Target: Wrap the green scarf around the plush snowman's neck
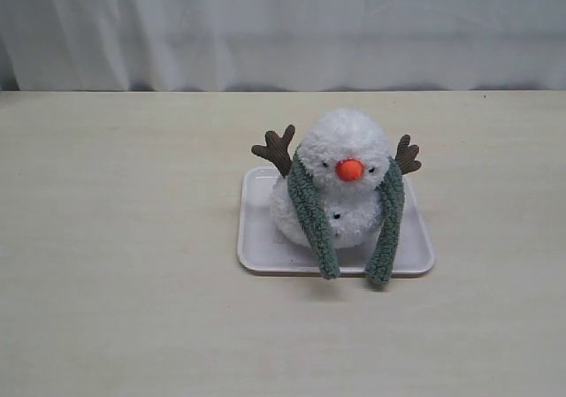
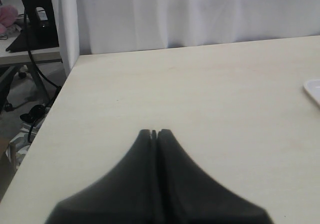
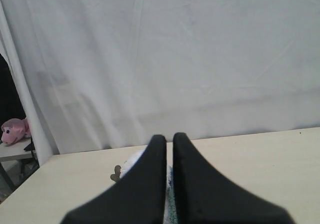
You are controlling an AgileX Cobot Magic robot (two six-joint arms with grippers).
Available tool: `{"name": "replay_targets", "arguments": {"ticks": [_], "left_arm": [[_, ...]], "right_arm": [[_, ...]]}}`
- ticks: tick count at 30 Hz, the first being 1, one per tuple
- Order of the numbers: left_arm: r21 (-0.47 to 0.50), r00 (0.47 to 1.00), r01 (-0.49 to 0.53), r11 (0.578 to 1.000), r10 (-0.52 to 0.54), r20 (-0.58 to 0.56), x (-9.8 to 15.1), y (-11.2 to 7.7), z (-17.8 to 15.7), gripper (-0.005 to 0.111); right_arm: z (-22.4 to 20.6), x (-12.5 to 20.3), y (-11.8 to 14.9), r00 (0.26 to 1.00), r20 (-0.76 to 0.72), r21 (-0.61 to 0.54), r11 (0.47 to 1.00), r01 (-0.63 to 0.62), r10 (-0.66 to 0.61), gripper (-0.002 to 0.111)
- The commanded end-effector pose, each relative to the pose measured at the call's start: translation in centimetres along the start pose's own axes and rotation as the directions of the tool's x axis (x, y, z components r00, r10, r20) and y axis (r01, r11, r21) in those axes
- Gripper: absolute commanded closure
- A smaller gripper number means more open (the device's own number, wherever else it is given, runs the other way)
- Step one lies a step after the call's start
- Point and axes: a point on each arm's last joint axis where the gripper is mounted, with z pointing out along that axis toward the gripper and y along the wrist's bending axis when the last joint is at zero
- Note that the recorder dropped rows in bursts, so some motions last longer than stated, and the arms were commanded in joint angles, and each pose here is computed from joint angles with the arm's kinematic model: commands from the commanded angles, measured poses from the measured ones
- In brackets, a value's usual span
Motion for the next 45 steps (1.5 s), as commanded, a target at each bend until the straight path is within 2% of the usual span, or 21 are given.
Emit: {"name": "replay_targets", "arguments": {"ticks": [1, 7, 15, 19, 27, 28, 34, 37, 43, 45], "left_arm": [[-0.001, 1.0, 0.005, 1.0, -0.005, 0.011, 0.0, 0.0, 0.0, 0.107], [-0.001, 1.0, 0.005, 1.0, -0.005, 0.011, 0.0, 0.0, 0.0, 0.107], [-0.001, 1.0, 0.005, 1.0, -0.005, 0.011, 0.0, 0.0, 0.0, 0.107], [-0.001, 1.0, 0.005, 1.0, -0.005, 0.011, 0.0, 0.0, 0.0, 0.107], [-0.001, 1.0, 0.005, 1.0, -0.005, 0.011, 0.0, 0.0, 0.0, 0.107], [-0.001, 1.0, 0.005, 1.0, -0.005, 0.011, 0.0, 0.0, 0.0, 0.107], [-0.001, 1.0, 0.005, 1.0, -0.005, 0.011, 0.0, 0.0, 0.0, 0.107], [-0.001, 1.0, 0.005, 1.0, -0.005, 0.011, 0.0, 0.0, 0.0, 0.107], [-0.001, 1.0, 0.005, 1.0, -0.005, 0.011, 0.0, 0.0, 0.0, 0.107], [-0.001, 1.0, 0.005, 1.0, -0.005, 0.011, 0.0, 0.0, 0.0, 0.107]], "right_arm": [[0.0, 0.2, 0.1, 1.0, 0.018, 0.047, 0.999, 0.011, -0.012, 0.104], [0.8, 1.2, 0.3, 0.999, 0.035, 0.119, 0.993, 0.018, -0.023, 0.104], [3.0, 2.4, 1.7, 0.96, 0.231, 0.036, 0.987, 0.156, -0.16, 0.104], [3.8, 3.4, 1.4, 0.938, 0.295, 0.109, 0.982, 0.156, -0.182, 0.104], [5.6, 7.3, -0.5, 0.966, 0.169, 0.297, 0.945, 0.14, -0.197, 0.104], [6.0, 8.7, -1.1, 0.973, 0.124, 0.311, 0.939, 0.146, -0.192, 0.104], [7.3, 13.7, -3.0, 0.984, 0.043, 0.328, 0.933, 0.15, -0.173, 0.104], [7.3, 14.0, -3.1, 0.978, 0.055, 0.33, 0.928, 0.174, -0.203, 0.104], [7.3, 14.9, -3.4, 0.963, -0.074, 0.333, 0.904, 0.269, -0.259, 0.104], [7.4, 15.2, -3.2, 0.955, -0.109, 0.285, 0.912, 0.294, -0.274, 0.104]]}}
